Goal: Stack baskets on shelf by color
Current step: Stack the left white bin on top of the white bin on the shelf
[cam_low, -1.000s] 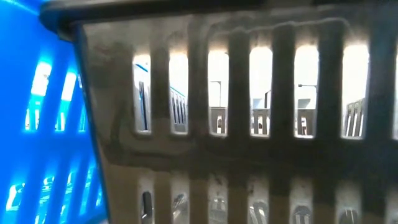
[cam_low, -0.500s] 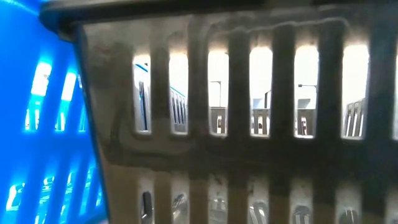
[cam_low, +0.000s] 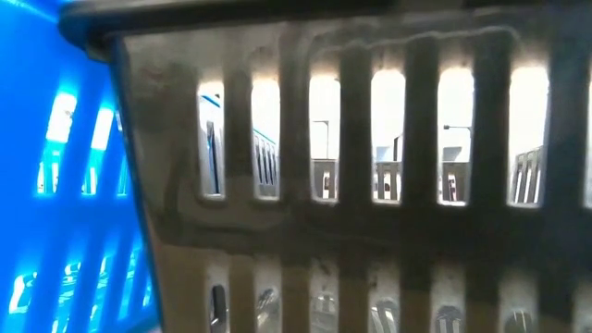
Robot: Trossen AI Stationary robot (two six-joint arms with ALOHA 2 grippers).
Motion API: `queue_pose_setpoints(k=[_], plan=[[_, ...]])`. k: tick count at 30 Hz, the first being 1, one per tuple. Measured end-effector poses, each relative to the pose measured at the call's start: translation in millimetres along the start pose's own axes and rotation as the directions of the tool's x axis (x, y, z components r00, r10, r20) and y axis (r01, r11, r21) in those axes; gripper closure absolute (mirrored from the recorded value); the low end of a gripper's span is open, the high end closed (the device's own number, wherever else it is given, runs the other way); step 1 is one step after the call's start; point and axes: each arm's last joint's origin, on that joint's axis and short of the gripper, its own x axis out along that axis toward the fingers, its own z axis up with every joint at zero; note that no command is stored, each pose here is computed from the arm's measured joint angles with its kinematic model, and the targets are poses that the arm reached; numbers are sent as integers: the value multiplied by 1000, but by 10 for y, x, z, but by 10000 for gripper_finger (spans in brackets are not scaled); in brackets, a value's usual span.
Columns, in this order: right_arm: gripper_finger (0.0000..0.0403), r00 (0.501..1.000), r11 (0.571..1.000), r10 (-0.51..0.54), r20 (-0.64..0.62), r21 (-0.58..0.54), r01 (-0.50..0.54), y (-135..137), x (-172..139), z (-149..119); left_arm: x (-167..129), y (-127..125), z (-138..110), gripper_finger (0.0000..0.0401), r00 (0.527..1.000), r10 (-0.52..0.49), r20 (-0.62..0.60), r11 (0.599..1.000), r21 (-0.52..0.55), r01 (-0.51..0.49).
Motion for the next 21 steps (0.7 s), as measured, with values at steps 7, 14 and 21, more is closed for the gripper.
queue_pose_setpoints(k=[7, 14, 21], plan=[[402, 1000, 1000, 1, 0, -13, -1, 0, 0, 0, 2, -1, 8, 365, 1000, -2, 4, 1000, 29, 2], [401, 1000, 1000, 17, -5, -15, -17, 5, 0, -1, -5, -15, 22, 322, 1000, -14, 12, 999, 47, 13], [401, 1000, 1000, 21, -6, -15, -21, 7, 0, -2, -237, -132, 216, 286, 990, -76, 120, 996, 64, 68]])
